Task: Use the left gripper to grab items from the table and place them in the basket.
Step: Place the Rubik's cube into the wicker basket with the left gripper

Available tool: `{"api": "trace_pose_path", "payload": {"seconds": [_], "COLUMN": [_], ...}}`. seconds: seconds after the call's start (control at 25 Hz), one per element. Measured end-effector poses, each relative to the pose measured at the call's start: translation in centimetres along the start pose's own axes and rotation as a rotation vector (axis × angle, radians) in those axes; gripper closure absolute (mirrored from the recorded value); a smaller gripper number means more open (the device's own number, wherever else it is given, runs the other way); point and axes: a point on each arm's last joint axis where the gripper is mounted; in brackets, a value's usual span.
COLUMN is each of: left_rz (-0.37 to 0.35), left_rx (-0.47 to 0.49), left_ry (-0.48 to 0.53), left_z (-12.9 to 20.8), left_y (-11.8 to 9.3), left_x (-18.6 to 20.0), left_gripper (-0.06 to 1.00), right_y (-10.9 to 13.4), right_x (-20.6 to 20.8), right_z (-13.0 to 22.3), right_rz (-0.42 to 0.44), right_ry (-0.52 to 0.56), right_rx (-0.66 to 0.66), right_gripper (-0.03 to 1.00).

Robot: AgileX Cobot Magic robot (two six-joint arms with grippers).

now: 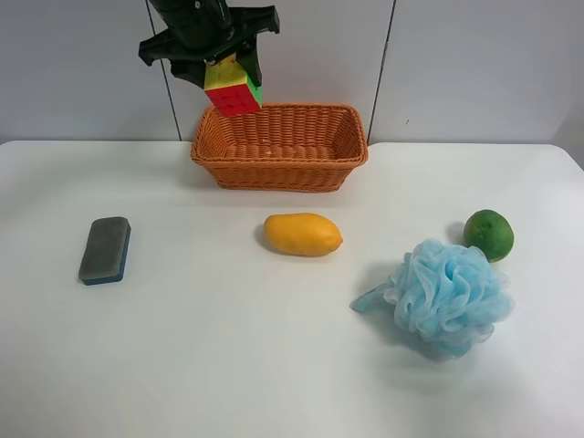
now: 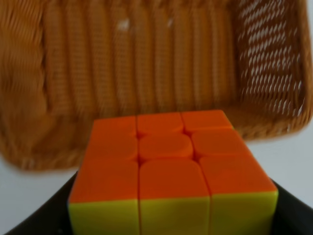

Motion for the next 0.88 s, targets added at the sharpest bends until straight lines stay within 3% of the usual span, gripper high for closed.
{"api": "trace_pose_path", "payload": {"seconds": [0.24,0.6,0.88], "left_rz": [0.012,-0.012,-0.012], "left_rx": [-0.039,-0.127,-0.129], "left_ry": [-0.078,-0.101,-0.113], "left_z": [-0.7,1.1,1.8], "left_y": [0.2,1.5,1.9], "left_x": [-5.2,-13.1,-15.6], "left_gripper": [0.38,0.38,0.38], "right_y": [0.0,0.0,0.0], "right_x": [0.0,0.0,0.0], "right_z": [0.0,0.0,0.0], "right_rz": [0.0,0.0,0.0], "right_ry": [0.0,0.0,0.0], "right_rx": [0.0,0.0,0.0], "right_gripper": [-0.02,-0.02,-0.02]}}
Point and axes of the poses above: a point on each arm's last joint axis where the gripper is mounted, x pointing back along that axis away from the gripper, y along the wrist's bending axis when the last joint is at zero, z = x × y, and after that the axes turned 8 degrees about -x, right-handed
